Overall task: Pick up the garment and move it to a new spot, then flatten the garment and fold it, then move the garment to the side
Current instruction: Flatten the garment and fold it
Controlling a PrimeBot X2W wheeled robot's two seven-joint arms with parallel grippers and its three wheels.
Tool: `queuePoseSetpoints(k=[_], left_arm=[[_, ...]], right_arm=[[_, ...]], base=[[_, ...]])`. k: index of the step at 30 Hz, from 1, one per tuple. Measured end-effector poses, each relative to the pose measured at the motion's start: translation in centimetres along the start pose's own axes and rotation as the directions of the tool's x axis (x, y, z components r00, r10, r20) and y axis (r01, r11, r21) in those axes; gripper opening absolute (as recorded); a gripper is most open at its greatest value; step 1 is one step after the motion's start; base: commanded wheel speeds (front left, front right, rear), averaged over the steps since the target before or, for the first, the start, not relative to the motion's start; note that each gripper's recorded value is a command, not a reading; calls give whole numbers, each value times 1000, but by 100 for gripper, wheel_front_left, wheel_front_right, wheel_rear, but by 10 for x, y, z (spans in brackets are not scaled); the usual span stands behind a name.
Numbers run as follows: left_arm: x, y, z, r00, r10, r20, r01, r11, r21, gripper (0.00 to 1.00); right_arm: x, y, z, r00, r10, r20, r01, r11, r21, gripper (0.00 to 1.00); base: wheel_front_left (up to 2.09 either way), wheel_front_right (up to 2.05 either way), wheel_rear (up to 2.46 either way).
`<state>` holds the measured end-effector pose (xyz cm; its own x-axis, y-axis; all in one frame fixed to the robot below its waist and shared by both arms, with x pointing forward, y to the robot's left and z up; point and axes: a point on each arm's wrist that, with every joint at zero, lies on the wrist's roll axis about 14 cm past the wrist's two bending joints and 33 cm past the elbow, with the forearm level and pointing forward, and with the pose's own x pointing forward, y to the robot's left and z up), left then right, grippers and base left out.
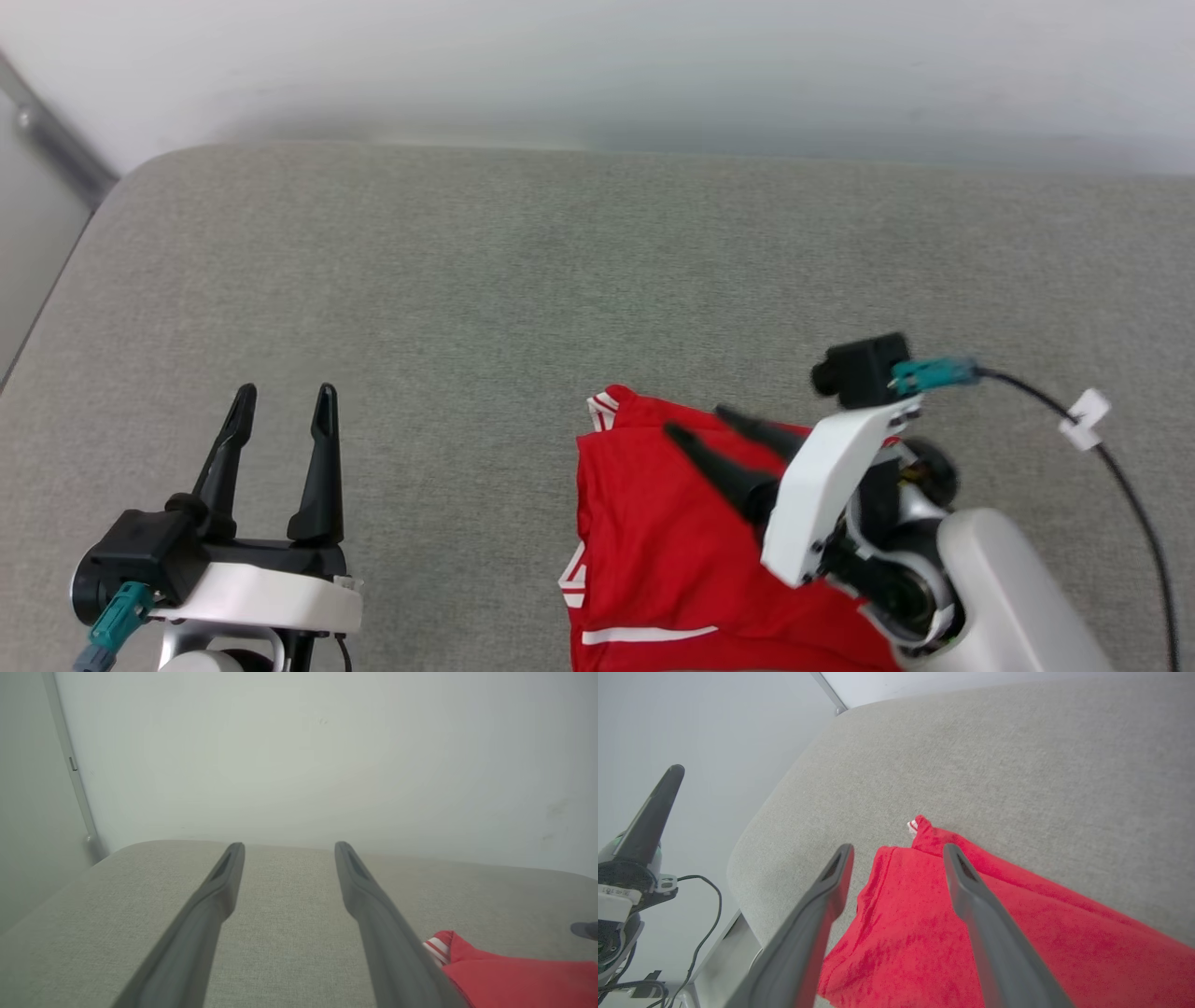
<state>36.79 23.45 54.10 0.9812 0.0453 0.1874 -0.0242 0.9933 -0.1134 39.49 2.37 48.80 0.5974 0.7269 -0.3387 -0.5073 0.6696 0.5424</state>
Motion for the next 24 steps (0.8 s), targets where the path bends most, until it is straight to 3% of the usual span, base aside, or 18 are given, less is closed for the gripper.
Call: queuePoseSetpoints(k=[3,8,13,16,19,24], left_arm=[[5,-10,1,1000,-29,7,30,1000,-10,100],[15,-26,2,997,-71,24,71,997,-32,100],[24,-40,3,994,-101,40,103,993,-62,100],[28,-46,2,992,-119,40,122,990,-64,100],[32,-50,1,991,-129,41,131,989,-68,100],[34,-52,1,990,-137,45,140,988,-67,100]], right_arm=[[-13,-22,29,992,-88,91,98,989,-114,100],[-50,-60,77,938,-191,289,274,920,-281,100],[-95,-90,118,841,-238,486,462,785,-414,100],[-115,-100,128,785,-252,566,520,765,-381,100],[-131,-110,123,753,-271,599,569,726,-386,100],[-162,-119,122,662,-304,685,633,716,-293,100]], base=[[0,0,0],[0,0,0],[0,0,0],[0,0,0],[0,0,0],[0,0,0]])
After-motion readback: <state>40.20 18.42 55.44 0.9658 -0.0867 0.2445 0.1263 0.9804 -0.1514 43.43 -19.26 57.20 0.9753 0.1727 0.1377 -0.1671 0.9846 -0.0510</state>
